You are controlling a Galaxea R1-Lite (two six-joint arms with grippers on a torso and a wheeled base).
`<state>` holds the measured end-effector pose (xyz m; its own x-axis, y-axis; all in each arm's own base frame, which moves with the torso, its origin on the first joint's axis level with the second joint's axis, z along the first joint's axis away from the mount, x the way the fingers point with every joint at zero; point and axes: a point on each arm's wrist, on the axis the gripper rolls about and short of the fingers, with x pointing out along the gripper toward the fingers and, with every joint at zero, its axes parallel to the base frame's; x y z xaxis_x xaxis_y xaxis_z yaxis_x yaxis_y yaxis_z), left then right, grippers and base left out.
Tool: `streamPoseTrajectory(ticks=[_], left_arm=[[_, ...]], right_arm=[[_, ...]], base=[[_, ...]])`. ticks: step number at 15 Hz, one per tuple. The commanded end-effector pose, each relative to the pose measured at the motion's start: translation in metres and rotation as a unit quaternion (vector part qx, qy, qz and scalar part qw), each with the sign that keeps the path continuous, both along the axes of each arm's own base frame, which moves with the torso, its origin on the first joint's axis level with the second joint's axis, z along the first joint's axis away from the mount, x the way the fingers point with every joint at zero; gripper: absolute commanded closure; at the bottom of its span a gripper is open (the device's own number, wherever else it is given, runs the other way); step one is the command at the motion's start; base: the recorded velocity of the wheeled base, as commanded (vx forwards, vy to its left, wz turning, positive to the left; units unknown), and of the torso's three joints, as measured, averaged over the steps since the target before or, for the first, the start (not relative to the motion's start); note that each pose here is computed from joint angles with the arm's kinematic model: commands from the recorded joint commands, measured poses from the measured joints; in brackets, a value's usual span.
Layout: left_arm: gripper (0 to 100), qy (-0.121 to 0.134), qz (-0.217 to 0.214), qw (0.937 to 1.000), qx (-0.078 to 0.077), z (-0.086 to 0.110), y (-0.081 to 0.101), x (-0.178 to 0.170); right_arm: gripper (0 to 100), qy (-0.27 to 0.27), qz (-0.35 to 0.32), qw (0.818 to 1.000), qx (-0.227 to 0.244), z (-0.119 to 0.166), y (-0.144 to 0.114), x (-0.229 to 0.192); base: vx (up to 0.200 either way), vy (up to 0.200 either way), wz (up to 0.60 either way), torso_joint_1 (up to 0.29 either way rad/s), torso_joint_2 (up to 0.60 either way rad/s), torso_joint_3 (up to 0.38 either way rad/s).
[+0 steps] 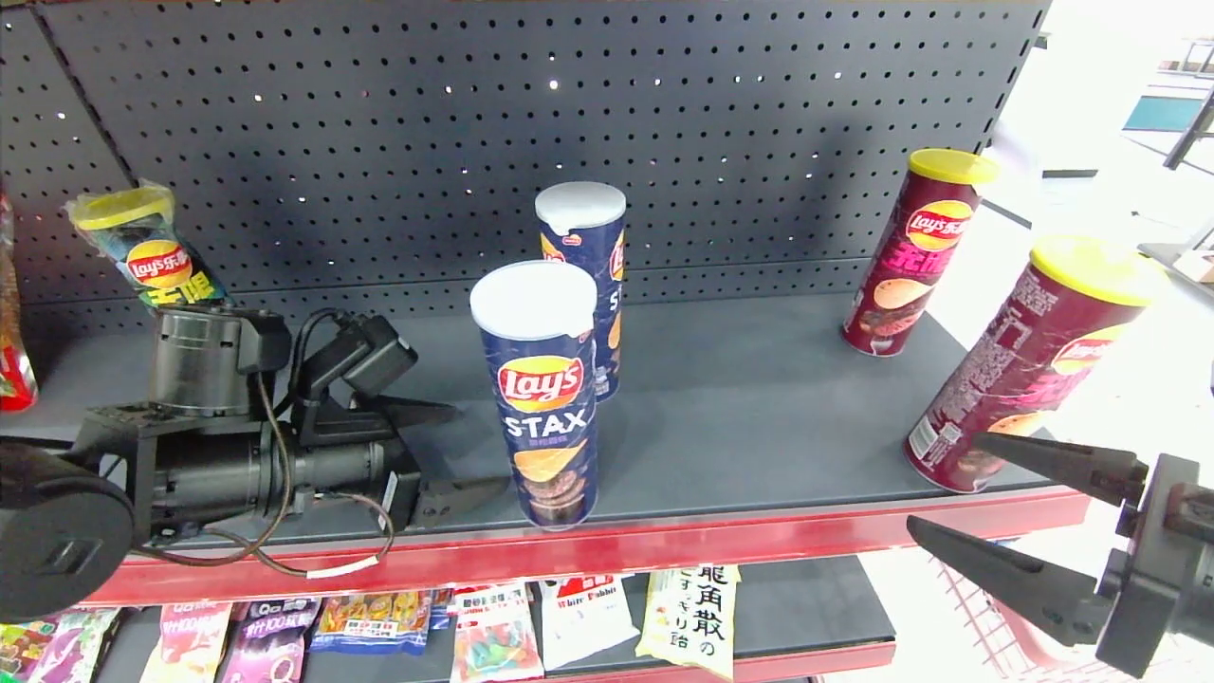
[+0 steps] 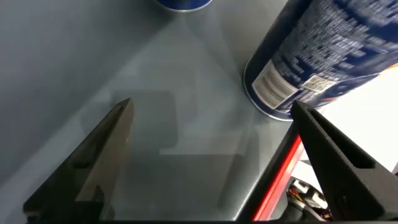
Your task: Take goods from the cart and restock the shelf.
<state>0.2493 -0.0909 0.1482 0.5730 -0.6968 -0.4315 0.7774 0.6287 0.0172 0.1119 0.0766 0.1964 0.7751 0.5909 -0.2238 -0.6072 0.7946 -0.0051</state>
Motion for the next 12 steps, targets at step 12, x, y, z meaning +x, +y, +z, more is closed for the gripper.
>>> streamPoseTrajectory(ticks=[12], left_arm=[[0,0.001,-0.010,0.9999,0.004,-0.003,-0.016,0.018]], right_arm=[[0,-0.002,-0.005,1.000,0.002,0.002,-0.001,0.001]], base=[[0.000,0.000,0.00,0.000,0.00,0.000]])
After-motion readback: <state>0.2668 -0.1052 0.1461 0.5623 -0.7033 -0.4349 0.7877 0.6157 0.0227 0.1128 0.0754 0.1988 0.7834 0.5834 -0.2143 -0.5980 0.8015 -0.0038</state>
